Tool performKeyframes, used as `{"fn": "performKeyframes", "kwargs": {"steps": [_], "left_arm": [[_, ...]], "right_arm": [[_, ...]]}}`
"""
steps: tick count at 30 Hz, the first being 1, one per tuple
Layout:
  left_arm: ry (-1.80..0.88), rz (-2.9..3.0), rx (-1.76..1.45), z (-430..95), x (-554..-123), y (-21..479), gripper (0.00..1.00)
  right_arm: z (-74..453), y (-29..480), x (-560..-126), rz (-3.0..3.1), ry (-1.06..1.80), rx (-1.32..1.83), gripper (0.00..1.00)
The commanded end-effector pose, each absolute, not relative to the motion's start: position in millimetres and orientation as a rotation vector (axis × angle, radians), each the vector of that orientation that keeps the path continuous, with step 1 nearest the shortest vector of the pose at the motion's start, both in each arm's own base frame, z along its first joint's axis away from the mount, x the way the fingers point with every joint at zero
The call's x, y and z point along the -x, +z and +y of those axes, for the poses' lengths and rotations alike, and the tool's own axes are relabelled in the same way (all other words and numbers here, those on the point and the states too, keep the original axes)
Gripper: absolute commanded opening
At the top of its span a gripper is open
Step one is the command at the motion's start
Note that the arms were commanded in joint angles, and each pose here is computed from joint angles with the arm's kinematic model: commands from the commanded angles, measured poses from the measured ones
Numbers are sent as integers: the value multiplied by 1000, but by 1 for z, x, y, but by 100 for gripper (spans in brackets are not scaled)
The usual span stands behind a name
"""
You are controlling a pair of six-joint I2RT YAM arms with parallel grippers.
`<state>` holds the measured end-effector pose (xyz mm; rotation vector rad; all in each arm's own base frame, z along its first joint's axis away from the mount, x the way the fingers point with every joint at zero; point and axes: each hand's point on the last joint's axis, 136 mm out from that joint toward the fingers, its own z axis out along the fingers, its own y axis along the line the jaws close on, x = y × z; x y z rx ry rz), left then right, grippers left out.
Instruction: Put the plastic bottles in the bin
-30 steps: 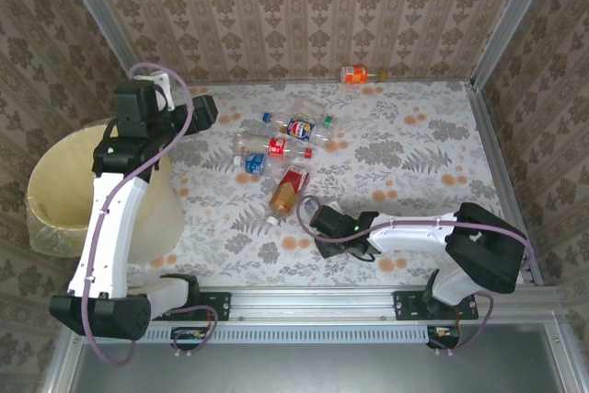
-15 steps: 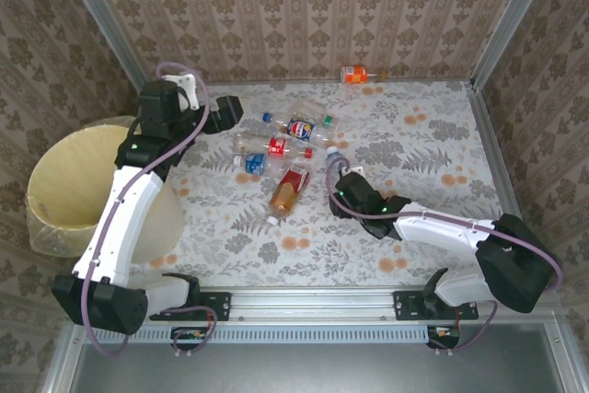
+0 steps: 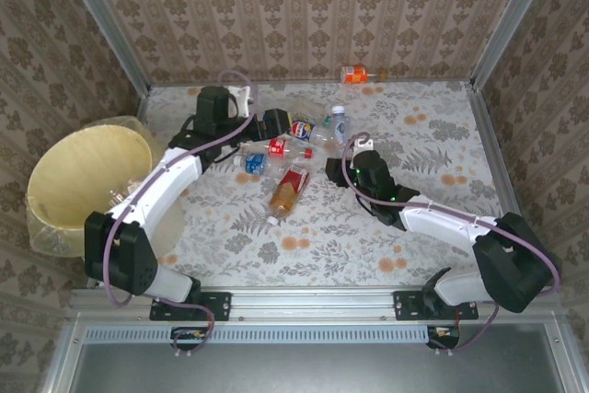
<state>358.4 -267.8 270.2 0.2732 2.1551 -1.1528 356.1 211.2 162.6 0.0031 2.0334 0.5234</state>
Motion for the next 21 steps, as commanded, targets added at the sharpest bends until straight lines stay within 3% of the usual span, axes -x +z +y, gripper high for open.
{"fn": "performKeyframes", "kwargs": {"steps": [1,10,18,21], "left_arm": [[-1295,2051,-376,-305,-346,292,100],[-1217,2113,-391,-346,-349,270,100],[-1308,2098,-427,-366,-349,269,100],[-1302,2094,-417,-365,-350,267,94]], "right_arm": [[239,200,-361,1916,689,80,47],[269,228,-350,1812,882,221,47],[287,232,-346,1805,952,294,48],[289,232,-345,1805,957,298,48]]}}
